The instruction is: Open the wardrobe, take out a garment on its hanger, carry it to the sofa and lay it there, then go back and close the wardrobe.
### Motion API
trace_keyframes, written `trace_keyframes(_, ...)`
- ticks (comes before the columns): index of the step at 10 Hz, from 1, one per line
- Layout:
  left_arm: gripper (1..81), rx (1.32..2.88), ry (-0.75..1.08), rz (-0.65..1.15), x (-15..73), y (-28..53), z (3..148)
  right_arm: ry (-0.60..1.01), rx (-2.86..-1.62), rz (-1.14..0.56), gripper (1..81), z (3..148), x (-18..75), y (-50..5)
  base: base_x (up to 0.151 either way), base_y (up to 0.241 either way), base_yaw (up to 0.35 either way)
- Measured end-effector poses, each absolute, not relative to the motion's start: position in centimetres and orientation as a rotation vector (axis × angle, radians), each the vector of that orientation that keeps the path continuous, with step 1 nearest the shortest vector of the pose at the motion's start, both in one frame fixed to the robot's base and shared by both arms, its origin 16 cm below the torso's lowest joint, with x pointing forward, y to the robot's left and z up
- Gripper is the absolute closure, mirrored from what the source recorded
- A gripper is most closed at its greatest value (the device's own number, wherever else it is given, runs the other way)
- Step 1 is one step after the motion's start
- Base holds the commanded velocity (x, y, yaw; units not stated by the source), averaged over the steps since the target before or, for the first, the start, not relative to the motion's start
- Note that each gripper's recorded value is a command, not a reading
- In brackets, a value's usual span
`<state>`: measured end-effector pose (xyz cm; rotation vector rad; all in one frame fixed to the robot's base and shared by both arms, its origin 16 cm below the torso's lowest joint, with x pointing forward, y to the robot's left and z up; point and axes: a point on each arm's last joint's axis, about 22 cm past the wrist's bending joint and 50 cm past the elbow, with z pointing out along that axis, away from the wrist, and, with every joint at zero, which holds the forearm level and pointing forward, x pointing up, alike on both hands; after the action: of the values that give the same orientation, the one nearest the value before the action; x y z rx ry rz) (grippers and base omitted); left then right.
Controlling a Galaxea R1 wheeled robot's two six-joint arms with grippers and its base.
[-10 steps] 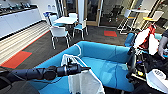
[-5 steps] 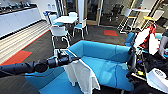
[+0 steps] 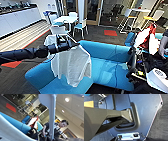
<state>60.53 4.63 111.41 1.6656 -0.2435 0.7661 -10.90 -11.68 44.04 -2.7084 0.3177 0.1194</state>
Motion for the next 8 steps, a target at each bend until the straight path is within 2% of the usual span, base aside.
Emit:
trace_keyframes(3,81.1,1.593,-0.323,0.663,58.5,-3.0,113.6,0.317,-2.709,0.121,1.0,44.0,-10.9,-11.7,0.000,0.000,0.000)
trace_keyframes(8,81.1,1.585,-0.294,0.658,62.0,-7.8,114.5,0.315,-2.711,0.128,1.0,44.0,-10.9,-11.7,0.000,0.000,0.000)
